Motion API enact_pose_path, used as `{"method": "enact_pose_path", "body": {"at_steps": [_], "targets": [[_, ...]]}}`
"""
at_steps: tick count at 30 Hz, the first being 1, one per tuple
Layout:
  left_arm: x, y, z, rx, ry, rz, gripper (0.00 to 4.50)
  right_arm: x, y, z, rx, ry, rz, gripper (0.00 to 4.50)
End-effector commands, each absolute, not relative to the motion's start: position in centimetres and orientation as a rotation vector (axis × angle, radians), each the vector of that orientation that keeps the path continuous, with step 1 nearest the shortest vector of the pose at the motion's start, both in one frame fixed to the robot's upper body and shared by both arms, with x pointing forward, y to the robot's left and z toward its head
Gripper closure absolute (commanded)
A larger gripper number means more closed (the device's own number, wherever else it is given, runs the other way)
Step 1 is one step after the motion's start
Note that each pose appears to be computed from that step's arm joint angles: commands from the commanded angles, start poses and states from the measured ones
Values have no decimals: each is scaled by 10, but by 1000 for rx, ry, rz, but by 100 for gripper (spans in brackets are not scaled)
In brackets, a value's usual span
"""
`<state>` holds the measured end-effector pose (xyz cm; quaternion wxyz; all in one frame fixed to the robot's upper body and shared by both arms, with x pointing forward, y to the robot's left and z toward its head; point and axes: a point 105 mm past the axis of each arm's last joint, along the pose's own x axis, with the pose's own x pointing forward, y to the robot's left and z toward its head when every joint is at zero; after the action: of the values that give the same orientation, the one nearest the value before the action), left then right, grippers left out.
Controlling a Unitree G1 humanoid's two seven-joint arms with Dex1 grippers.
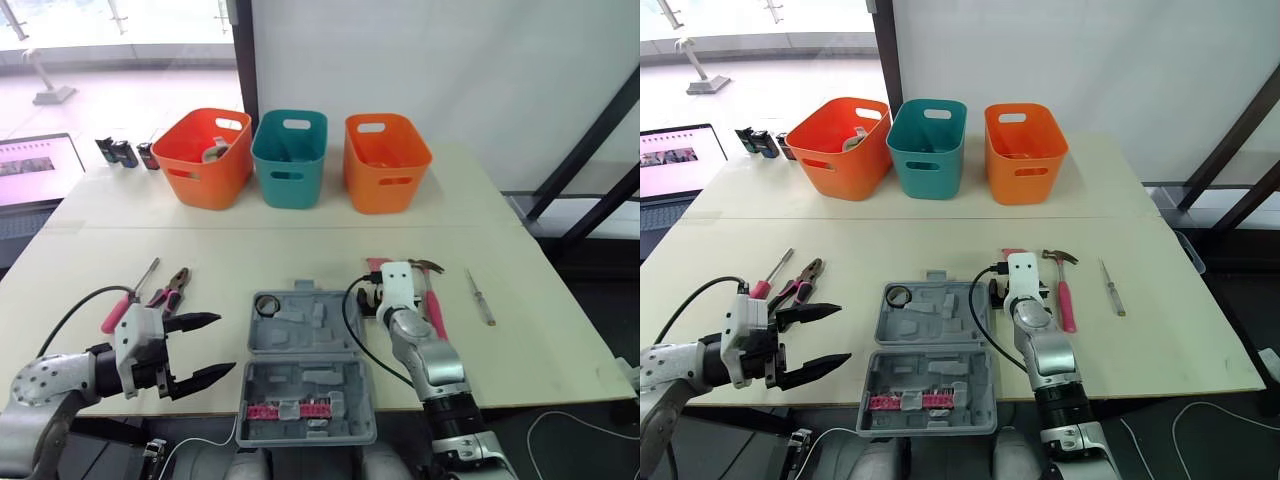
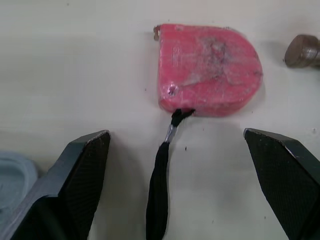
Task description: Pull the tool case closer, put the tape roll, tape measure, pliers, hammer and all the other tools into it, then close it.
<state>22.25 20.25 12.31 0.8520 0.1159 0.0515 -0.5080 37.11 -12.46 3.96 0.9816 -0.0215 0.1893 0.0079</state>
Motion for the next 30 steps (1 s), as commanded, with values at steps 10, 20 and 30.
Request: {"method": "enact_pose_path", "body": {"at_steps": [10,20,30], "targets": [[221,201,125,252,112,-1072,0,382,-138,46,-23,344,-5,443],[230,190,120,239,105,-1118,0,333,-145,57,-99,307,187,443],[238,180,115,237,105,-1182,0,216,-117,44,-83,482,487,443]]}}
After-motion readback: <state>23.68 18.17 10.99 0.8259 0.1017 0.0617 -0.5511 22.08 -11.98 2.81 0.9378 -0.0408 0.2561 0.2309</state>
